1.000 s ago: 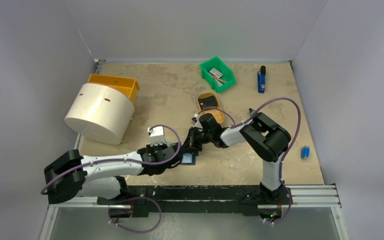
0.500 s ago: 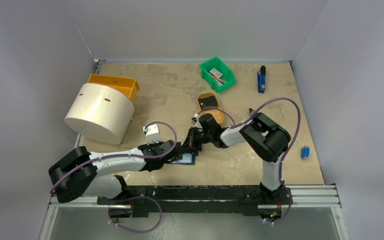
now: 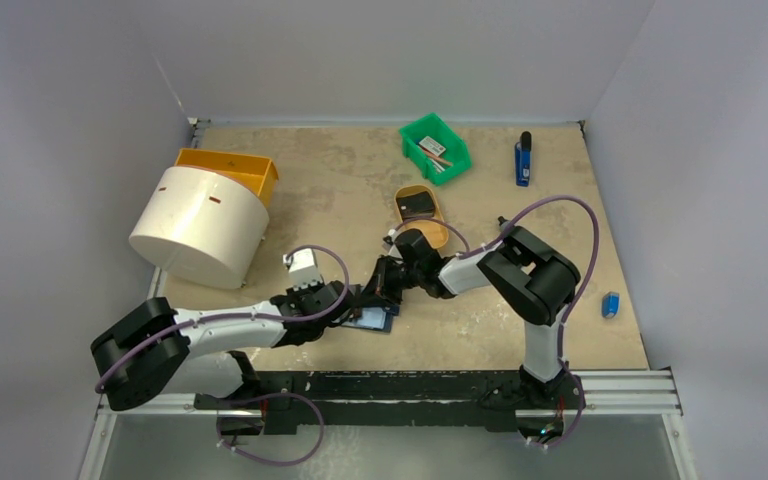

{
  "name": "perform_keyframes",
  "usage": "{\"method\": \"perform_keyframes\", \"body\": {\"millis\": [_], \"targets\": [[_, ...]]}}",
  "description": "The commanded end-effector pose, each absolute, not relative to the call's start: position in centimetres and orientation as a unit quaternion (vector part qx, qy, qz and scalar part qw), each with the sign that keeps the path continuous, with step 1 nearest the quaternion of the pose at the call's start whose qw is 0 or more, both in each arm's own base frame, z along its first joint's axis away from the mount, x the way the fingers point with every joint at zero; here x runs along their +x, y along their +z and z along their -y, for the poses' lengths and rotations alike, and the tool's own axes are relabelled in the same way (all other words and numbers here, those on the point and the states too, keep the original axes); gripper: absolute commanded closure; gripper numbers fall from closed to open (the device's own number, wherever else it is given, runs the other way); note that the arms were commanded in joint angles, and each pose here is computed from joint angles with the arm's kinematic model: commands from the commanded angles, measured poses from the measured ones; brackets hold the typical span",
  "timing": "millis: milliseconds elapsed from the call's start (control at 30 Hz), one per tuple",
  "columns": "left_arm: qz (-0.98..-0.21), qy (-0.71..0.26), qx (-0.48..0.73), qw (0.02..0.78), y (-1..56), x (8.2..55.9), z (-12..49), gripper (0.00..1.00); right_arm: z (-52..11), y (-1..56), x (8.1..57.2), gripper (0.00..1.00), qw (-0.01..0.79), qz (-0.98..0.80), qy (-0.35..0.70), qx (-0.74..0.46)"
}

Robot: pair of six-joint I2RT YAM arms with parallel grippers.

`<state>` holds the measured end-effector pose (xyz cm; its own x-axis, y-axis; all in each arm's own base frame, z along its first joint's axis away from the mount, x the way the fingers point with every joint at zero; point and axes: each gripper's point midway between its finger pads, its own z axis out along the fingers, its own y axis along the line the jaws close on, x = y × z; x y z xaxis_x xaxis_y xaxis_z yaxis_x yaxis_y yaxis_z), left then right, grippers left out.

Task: Put the credit cards into the card holder
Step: Insert the credit card into the card holder.

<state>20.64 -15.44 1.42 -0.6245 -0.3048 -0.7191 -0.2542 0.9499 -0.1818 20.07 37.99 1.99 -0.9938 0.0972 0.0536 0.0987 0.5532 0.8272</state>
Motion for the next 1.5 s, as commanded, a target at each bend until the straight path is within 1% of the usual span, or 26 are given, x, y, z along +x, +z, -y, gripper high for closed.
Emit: {"method": "perform_keyframes", "body": {"millis": [0, 200, 500, 633, 667, 800, 867, 900, 1000, 1200, 1333, 1467], "targets": [[-0.925, -0.089, -0.149, 0.339, -0.4, 18.6, 17.8, 1.00, -38.1, 0.9, 20.4, 1.00, -0.016, 0.889, -0.448, -0.091], [-0.924, -0.094, -0.154, 0.338, -0.5, 18.4, 17.7, 1.00, -37.1, 1.6, 21.4, 1.00, -0.054, 0.885, -0.443, -0.136], [-0.922, -0.110, -0.150, 0.340, -0.3, 18.3, 18.5, 1.00, -38.7, 1.9, 21.1, 1.00, -0.041, 0.875, -0.461, -0.142], [-0.921, -0.107, -0.152, 0.344, -0.2, 18.3, 18.4, 1.00, -38.5, 2.4, 20.9, 1.00, -0.047, 0.876, -0.461, -0.135], [-0.920, -0.106, -0.152, 0.345, -0.1, 18.3, 18.3, 1.00, -38.4, 2.3, 20.7, 0.98, -0.047, 0.879, -0.457, -0.129], [-0.918, -0.103, -0.154, 0.350, 0.2, 18.4, 18.0, 1.00, -37.9, 2.3, 20.3, 0.76, -0.048, 0.889, -0.442, -0.110], [-0.918, -0.102, -0.154, 0.352, 0.2, 18.5, 17.9, 1.00, -37.6, 2.2, 20.2, 0.67, -0.050, 0.896, -0.430, -0.104], [-0.918, -0.102, -0.153, 0.352, 0.3, 18.5, 18.0, 1.00, -37.5, 2.1, 20.3, 0.65, -0.052, 0.899, -0.423, -0.102], [-0.917, -0.102, -0.151, 0.354, 0.4, 18.6, 18.0, 1.00, -37.2, 2.2, 20.3, 0.62, -0.057, 0.905, -0.412, -0.095], [-0.916, -0.107, -0.147, 0.359, 0.8, 18.8, 18.3, 1.00, -37.4, 2.9, 21.1, 0.60, -0.076, 0.909, -0.403, -0.072], [-0.913, -0.117, -0.143, 0.363, 1.3, 19.1, 18.8, 1.00, -38.1, 3.0, 21.0, 0.61, -0.063, 0.910, -0.407, -0.054], [-0.903, -0.102, -0.155, 0.387, 3.1, 19.6, 17.7, 1.00, -37.1, 3.3, 20.9, 0.61, -0.077, 0.918, -0.387, -0.046]]}}
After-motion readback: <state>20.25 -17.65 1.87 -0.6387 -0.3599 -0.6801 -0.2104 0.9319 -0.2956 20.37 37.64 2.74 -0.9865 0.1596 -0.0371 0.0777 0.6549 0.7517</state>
